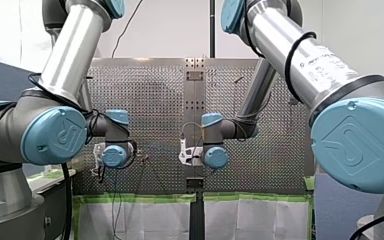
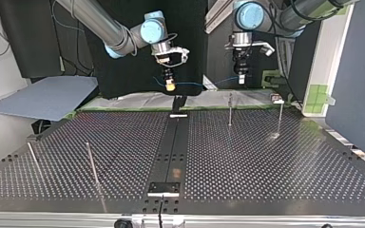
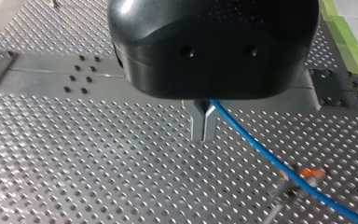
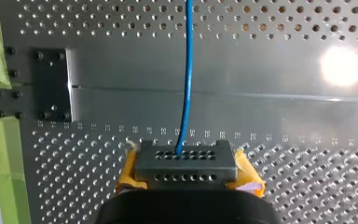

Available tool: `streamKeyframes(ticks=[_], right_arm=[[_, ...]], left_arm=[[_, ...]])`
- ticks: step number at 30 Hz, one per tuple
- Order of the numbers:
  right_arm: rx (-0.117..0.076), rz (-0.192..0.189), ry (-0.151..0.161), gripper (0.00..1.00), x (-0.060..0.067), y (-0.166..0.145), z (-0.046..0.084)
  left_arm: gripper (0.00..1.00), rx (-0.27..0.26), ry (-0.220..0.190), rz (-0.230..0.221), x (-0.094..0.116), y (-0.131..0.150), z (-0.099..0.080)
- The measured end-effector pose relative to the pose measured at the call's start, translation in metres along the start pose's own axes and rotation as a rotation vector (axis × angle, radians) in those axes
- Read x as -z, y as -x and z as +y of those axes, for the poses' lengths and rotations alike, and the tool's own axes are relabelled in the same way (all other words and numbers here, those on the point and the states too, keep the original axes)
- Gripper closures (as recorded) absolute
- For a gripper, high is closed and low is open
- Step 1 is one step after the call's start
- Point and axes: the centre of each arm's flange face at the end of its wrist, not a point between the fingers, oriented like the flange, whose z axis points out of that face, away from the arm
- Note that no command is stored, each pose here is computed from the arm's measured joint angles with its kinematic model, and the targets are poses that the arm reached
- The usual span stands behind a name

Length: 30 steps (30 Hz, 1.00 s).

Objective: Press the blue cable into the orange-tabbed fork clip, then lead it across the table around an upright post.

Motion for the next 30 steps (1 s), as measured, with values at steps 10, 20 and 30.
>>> streamKeyframes(ticks=[10,20,30], right_arm=[[-0.009,0.055,-0.014,1.00,-0.027,-0.014,0.003],[-0.014,0.055,-0.024,1.00,-0.032,0.019,0.007],[-0.010,0.016,-0.028,1.00,-0.039,0.062,0.012]], left_arm=[[1.00,0.004,0.024,0.052,-0.011,-0.021,0.027],[1.00,0.050,0.040,0.064,-0.027,-0.026,0.050],[1.00,0.068,0.019,0.089,-0.054,-0.049,0.059]])
